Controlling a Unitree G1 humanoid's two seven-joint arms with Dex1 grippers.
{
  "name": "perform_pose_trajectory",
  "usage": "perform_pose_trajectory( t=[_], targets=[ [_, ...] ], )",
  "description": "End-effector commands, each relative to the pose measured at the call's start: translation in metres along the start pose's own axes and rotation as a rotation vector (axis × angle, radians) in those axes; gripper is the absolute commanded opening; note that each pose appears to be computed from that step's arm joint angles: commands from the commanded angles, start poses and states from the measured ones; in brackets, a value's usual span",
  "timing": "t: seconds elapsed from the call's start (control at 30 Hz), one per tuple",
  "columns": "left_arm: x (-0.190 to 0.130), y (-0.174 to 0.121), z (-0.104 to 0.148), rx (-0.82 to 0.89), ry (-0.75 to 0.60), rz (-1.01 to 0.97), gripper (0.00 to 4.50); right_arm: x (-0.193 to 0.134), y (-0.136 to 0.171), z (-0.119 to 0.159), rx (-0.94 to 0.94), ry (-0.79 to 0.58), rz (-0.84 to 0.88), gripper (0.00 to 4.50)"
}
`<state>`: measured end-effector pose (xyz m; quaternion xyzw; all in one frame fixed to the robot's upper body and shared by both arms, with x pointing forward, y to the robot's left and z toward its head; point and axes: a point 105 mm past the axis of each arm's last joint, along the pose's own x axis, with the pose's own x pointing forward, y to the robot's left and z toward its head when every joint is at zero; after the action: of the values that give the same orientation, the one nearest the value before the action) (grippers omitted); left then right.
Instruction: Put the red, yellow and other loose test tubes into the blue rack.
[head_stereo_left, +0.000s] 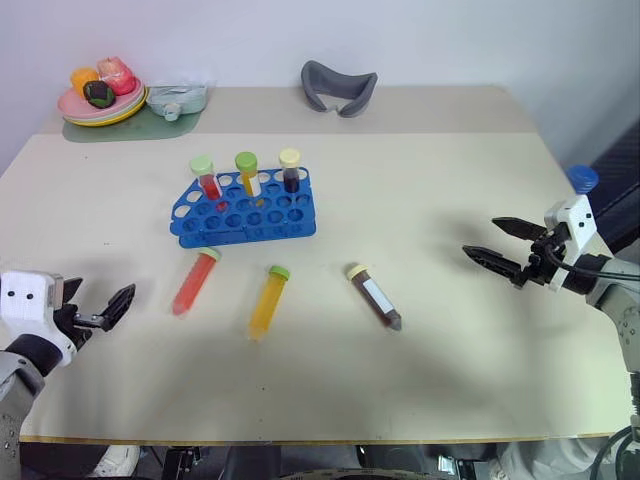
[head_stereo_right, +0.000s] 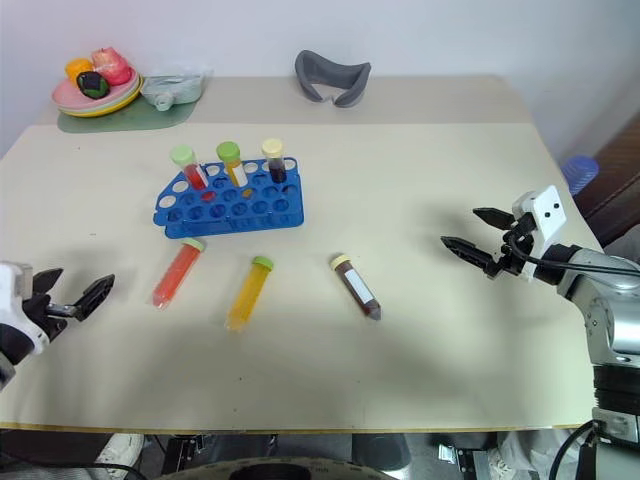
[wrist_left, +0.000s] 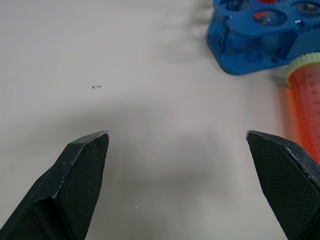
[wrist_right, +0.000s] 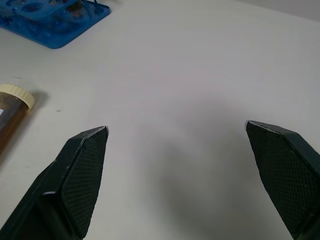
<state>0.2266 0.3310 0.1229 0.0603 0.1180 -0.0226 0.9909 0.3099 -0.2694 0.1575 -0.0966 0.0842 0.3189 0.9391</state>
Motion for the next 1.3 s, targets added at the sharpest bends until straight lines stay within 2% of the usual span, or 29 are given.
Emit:
perform_pose_trajectory(
  t=[0.03, 0.37, 0.53, 0.77, 0.87, 1.0, 1.2, 1.3],
  targets=[
    [-0.007, 0.004, 0.013, 0.018, -0.046, 0.03, 4.49, 0.002, -0.002, 0.011, -0.038, -0.014, 0.007, 4.5],
    [-0.004, -0.002, 0.025, 0.024, -0.085, 0.009, 4.49, 0.009, 0.003, 0.021, -0.047, -0.026, 0.022, 4.5],
    [0.002, -0.033, 0.046, 0.027, -0.154, -0.127, 4.49, 0.015, 0.02, 0.035, -0.054, 0.0, 0.039, 4.5],
    [0.025, -0.117, 0.077, 0.06, -0.243, -0.529, 4.49, 0.011, 0.06, 0.064, -0.102, 0.06, 0.057, 4.5],
    [0.029, -0.147, 0.072, 0.136, -0.23, -0.699, 4.49, 0.01, 0.084, 0.058, -0.097, 0.167, 0.076, 4.5],
    [0.033, -0.172, 0.056, 0.232, -0.206, -0.845, 4.49, 0.026, 0.118, 0.041, 0.034, 0.316, 0.085, 4.5],
    [0.039, -0.175, 0.04, 0.323, -0.199, -0.924, 4.49, 0.056, 0.147, 0.046, 0.033, 0.314, 0.102, 4.5],
    [0.043, -0.171, 0.039, 0.341, -0.212, -0.917, 4.49, 0.068, 0.148, 0.044, 0.068, 0.346, 0.064, 4.5]
  ],
)
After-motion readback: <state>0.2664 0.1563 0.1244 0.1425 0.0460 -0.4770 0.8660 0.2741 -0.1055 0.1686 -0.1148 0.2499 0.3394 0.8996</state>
